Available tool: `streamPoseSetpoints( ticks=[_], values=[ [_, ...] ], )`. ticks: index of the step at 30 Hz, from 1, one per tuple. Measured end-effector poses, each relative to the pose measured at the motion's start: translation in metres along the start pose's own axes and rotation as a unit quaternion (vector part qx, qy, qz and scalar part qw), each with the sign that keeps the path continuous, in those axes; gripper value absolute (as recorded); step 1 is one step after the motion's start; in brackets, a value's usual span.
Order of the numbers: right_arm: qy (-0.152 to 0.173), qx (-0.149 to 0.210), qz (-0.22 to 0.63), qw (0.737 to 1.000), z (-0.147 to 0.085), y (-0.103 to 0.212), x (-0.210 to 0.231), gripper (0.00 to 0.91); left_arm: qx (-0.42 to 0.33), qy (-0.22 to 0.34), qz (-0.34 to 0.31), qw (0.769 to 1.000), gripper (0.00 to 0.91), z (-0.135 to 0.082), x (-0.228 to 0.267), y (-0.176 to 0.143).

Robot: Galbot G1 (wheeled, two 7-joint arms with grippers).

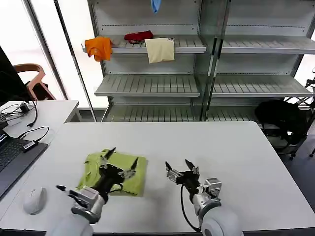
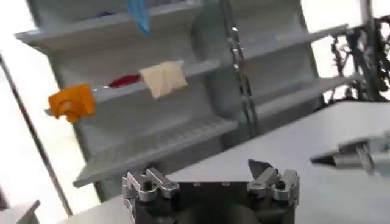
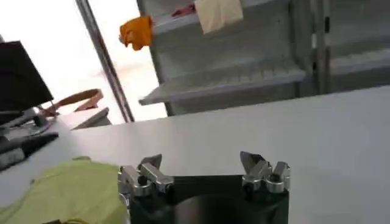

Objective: Fold and organize the clothes.

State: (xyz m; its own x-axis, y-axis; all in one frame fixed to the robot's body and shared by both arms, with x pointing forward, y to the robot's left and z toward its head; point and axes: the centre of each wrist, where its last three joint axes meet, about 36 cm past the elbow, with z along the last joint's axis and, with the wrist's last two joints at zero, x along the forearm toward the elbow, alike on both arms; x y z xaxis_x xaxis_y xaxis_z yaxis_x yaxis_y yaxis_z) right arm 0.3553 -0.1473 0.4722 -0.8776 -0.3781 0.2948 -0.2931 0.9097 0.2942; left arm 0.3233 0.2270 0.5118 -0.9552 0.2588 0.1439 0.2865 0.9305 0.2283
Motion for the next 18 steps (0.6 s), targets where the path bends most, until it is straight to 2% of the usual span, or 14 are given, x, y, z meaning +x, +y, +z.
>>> streamPoseSetpoints(
  ticks=[6,13,16,18],
  values=[
    [0.024,-0.033,-0.027,0.999,0.012,0.016,-0.015,0.907,0.029,-0.017,-0.038,0.999,0.907,-0.012,0.017,0.029],
    [0.054,-0.057,-0.050,0.996,0.029,0.032,-0.033,0.907,0.050,-0.028,-0.060,0.997,0.907,-0.018,0.027,0.043],
    [0.064,-0.064,-0.058,0.994,0.035,0.040,-0.041,0.736,0.057,-0.033,-0.065,0.996,0.907,-0.021,0.031,0.045],
    [0.071,-0.069,-0.062,0.993,0.039,0.045,-0.046,0.504,0.060,-0.034,-0.068,0.995,0.907,-0.021,0.033,0.047]
  ],
)
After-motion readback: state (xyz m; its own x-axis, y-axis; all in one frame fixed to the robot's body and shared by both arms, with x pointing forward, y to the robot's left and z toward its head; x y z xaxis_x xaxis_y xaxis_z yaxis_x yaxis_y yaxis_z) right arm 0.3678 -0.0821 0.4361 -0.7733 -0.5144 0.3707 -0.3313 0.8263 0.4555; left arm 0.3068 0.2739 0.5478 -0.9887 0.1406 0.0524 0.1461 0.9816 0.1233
